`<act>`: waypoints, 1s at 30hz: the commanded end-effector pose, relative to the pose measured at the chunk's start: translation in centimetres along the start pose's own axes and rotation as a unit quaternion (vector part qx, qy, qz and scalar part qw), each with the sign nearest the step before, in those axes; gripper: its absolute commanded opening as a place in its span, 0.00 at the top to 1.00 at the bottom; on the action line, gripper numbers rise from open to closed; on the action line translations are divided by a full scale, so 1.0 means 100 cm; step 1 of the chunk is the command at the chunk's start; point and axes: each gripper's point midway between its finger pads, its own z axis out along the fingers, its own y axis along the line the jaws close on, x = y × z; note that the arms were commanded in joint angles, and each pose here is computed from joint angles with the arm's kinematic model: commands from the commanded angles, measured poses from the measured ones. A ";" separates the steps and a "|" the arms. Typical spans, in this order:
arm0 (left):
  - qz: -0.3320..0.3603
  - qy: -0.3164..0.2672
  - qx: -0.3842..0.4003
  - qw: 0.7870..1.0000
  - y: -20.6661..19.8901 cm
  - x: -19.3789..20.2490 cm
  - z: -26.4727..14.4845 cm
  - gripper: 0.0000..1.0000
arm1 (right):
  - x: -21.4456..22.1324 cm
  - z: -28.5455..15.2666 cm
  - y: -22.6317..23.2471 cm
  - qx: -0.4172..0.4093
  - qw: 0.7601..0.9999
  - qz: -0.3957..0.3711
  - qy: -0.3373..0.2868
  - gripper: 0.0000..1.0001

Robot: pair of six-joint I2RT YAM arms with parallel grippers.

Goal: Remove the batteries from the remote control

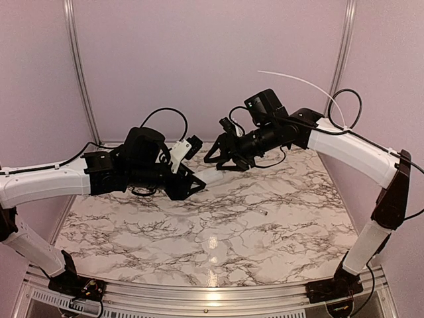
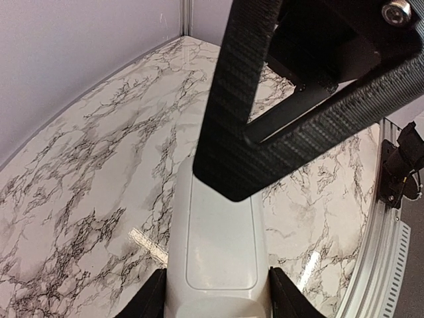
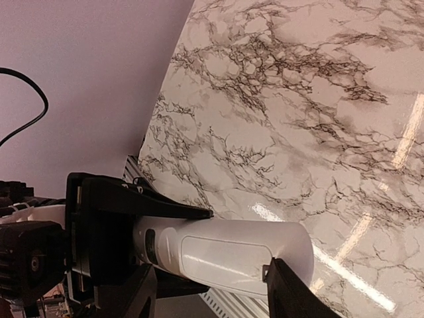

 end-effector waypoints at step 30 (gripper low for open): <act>0.053 -0.098 0.005 0.994 -0.009 -0.051 -0.028 0.81 | 0.016 -0.002 0.016 -0.052 0.998 0.044 0.016 0.52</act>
